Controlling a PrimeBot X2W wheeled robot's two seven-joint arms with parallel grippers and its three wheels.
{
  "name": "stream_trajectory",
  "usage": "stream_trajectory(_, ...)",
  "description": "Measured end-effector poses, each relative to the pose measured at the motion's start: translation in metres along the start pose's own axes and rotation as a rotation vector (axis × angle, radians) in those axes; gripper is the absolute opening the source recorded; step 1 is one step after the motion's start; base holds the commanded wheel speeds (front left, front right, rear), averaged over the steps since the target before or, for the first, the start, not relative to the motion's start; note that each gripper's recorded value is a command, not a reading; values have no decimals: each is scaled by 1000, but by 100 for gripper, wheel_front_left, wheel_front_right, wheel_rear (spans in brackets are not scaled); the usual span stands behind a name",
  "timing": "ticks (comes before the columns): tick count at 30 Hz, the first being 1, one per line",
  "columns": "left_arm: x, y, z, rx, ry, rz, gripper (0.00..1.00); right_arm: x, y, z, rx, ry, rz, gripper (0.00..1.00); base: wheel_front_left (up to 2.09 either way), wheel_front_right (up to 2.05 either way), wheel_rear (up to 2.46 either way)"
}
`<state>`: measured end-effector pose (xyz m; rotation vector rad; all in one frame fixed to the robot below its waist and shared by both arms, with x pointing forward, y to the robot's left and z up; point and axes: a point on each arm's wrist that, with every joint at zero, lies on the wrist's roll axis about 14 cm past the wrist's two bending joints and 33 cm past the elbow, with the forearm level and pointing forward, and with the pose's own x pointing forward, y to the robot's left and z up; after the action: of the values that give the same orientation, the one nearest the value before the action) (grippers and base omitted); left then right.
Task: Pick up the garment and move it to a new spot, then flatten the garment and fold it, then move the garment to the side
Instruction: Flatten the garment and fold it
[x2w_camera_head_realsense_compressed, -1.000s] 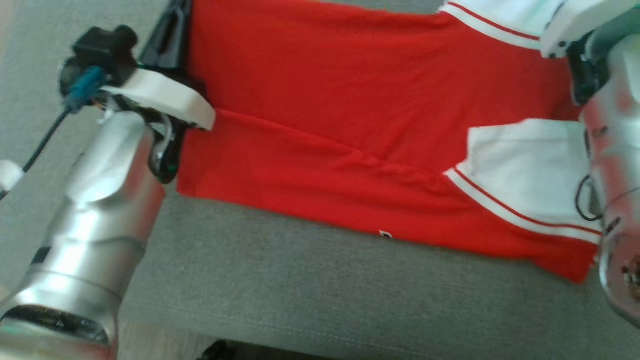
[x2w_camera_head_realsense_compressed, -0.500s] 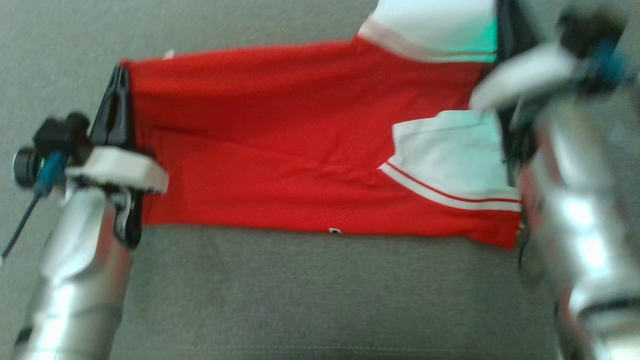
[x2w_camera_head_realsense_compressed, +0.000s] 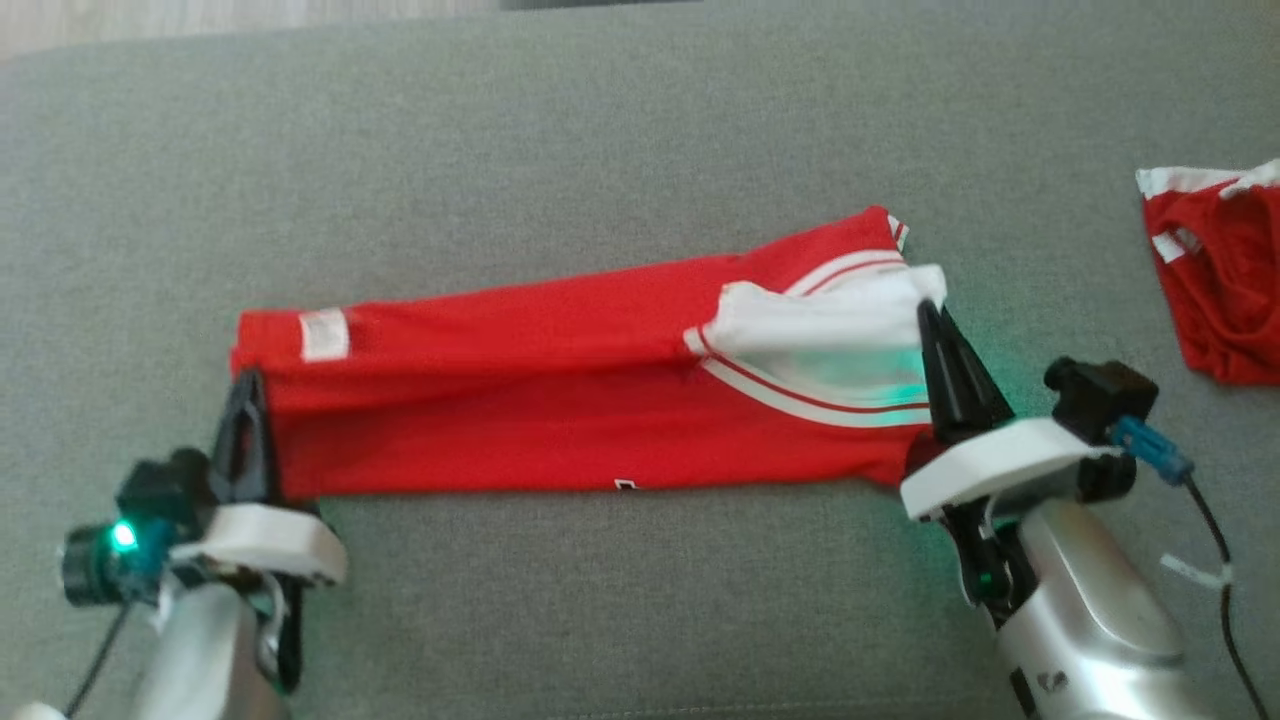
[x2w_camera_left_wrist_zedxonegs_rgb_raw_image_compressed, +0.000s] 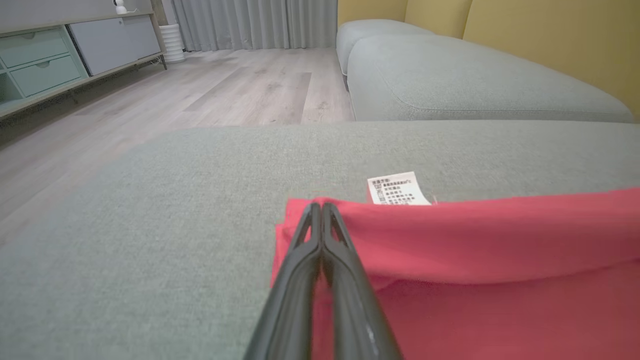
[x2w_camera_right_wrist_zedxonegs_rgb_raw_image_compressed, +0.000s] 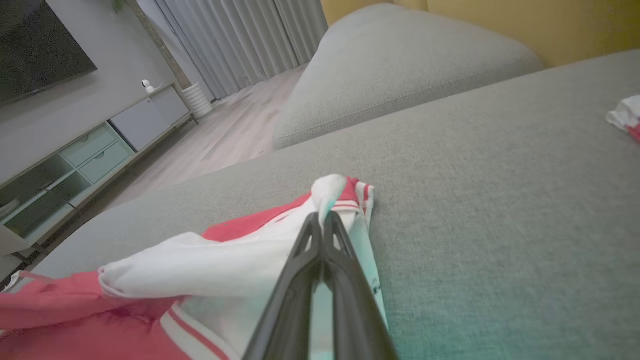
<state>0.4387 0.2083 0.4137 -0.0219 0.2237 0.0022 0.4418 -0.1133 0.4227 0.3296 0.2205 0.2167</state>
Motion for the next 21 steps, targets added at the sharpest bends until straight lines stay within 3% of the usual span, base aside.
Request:
stream_trajectory(1,-5,-2,-4,-3,9,-1,0,-3,0,-1,6,2,-4,0,0,0,0)
stream_trajectory(2,-12,-4,-8,-10,18,7,30,-7,-4,-4,19,8,-22,19,0,0,0)
stream_trajectory(3,-15,-4,-9,-2,18,14,49,-10,-7,-6,23,14,-32,74,0,0,0)
stream_trajectory(4,-17,-4,-9,20,18,12,100,-12,-10,-7,29,16,-44,100,0,0,0)
stream_trajectory(9,-32,3,1,27,-25,76,100,-18,-14,0,39,-6,-74,100,0,0,0)
stream_trajectory(15,-61,6,0,24,-41,125,100,-28,-23,33,-96,-96,-98,100,0,0,0)
stream_trajectory(21,-89,4,-9,16,-35,141,100,-57,-17,8,-88,-47,-96,100,0,0,0)
